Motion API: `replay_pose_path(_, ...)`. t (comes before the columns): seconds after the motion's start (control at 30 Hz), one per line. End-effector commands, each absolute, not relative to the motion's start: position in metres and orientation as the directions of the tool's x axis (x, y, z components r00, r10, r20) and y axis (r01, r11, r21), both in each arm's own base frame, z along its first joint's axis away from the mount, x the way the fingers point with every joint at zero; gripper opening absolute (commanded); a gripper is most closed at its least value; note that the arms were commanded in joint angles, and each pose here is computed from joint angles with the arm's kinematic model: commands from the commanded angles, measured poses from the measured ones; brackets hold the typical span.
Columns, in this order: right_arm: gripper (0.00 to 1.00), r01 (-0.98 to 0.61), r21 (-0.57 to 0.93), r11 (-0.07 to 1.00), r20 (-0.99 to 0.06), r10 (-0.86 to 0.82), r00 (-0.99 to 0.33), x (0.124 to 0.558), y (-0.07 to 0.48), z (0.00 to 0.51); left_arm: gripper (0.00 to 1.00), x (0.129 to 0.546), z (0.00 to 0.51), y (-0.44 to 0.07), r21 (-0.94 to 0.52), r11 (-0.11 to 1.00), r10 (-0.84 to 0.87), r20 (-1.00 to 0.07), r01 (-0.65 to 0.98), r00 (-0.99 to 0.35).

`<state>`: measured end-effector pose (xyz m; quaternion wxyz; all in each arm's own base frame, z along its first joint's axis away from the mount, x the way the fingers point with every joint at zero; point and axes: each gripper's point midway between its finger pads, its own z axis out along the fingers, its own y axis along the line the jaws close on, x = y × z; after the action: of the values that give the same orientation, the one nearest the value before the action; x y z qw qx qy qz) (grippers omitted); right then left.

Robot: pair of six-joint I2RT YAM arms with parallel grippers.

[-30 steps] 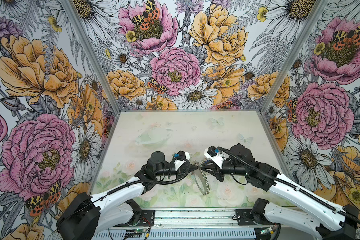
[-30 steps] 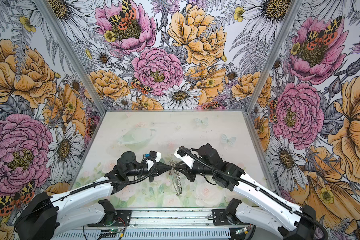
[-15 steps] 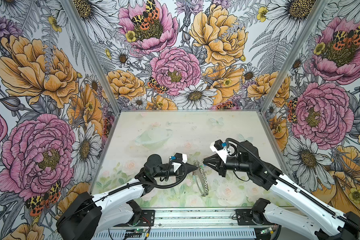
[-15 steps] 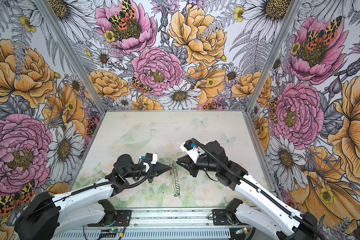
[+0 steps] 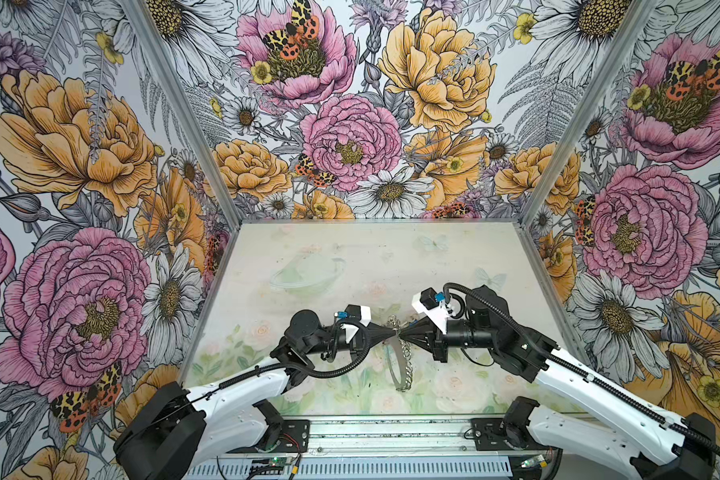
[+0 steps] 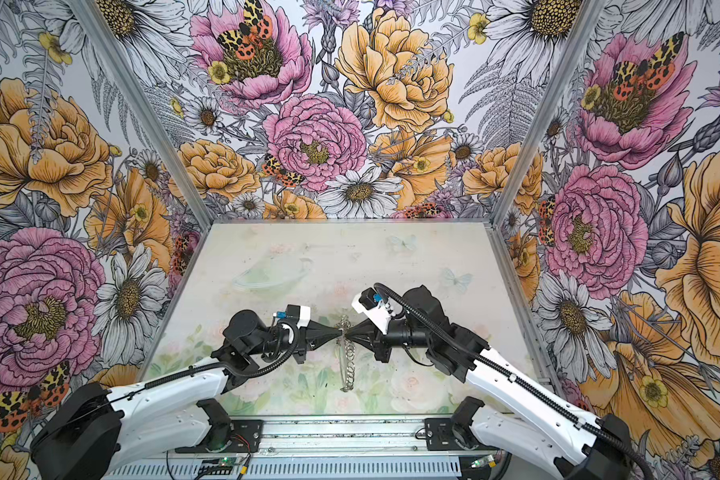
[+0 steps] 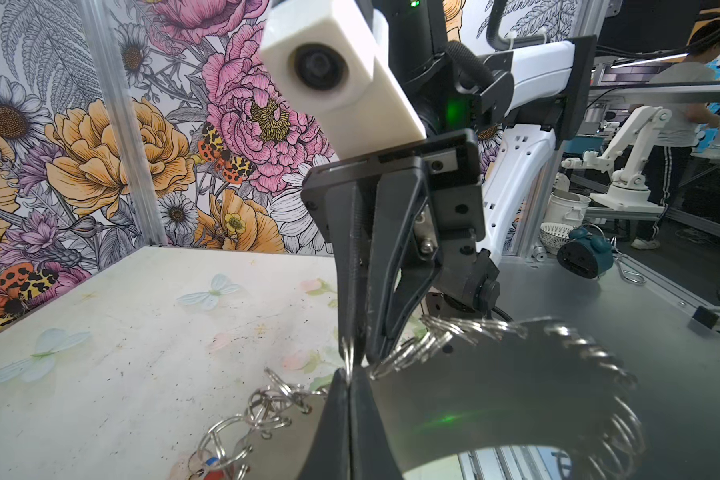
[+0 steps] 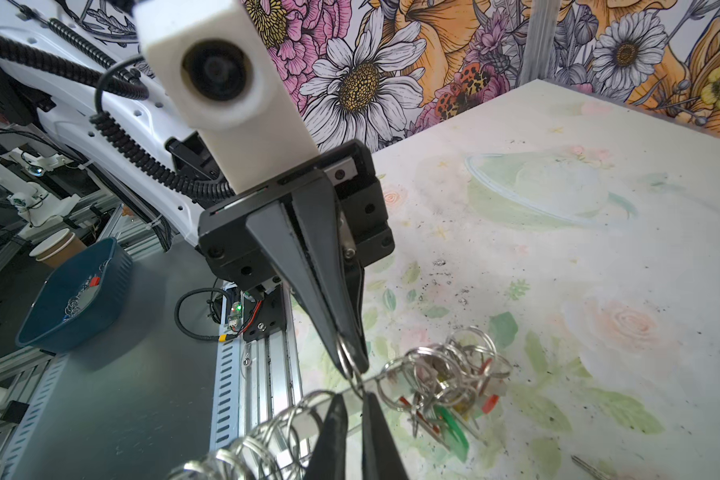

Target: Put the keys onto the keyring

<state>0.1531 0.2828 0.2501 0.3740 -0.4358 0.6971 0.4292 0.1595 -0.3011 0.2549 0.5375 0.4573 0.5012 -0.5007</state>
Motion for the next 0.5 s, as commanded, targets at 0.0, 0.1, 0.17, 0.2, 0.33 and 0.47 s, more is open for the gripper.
replay_pose_path(0.0, 0.11, -0.932, 0.257, 0.255, -0.904, -0.276, -0.325, 0.156, 0.289, 0.25, 0.0, 0.159, 0.272, -0.3, 0.022, 0.083, -0.144, -0.989, 0.996, 0.034)
replay_pose_path(0.1, 0.1, -0.936, 0.248, 0.251, -0.906, -0.28, -0.316, 0.154, 0.294, 0.249, 0.0, 0.157, 0.272, -0.304, 0.008, 0.06, -0.149, -0.989, 0.998, 0.017)
replay_pose_path(0.17, 0.08, -0.934, 0.235, 0.269, -0.91, -0.277, -0.309, 0.157, 0.293, 0.249, 0.0, 0.154, 0.273, -0.304, 0.001, 0.041, -0.16, -0.987, 0.999, 0.008)
replay_pose_path(0.2, 0.08, -0.933, 0.228, 0.278, -0.912, -0.274, -0.304, 0.158, 0.291, 0.249, 0.0, 0.152, 0.274, -0.304, 0.0, 0.032, -0.164, -0.986, 0.999, 0.005)
replay_pose_path(0.33, 0.08, -0.936, 0.21, 0.283, -0.921, -0.264, -0.287, 0.157, 0.287, 0.252, 0.0, 0.146, 0.272, -0.304, -0.014, -0.016, -0.16, -0.987, 1.0, -0.016)
replay_pose_path(0.47, 0.06, -0.944, 0.213, 0.252, -0.923, -0.263, -0.279, 0.151, 0.288, 0.254, 0.0, 0.142, 0.27, -0.305, -0.021, -0.039, -0.155, -0.988, 0.999, -0.027)
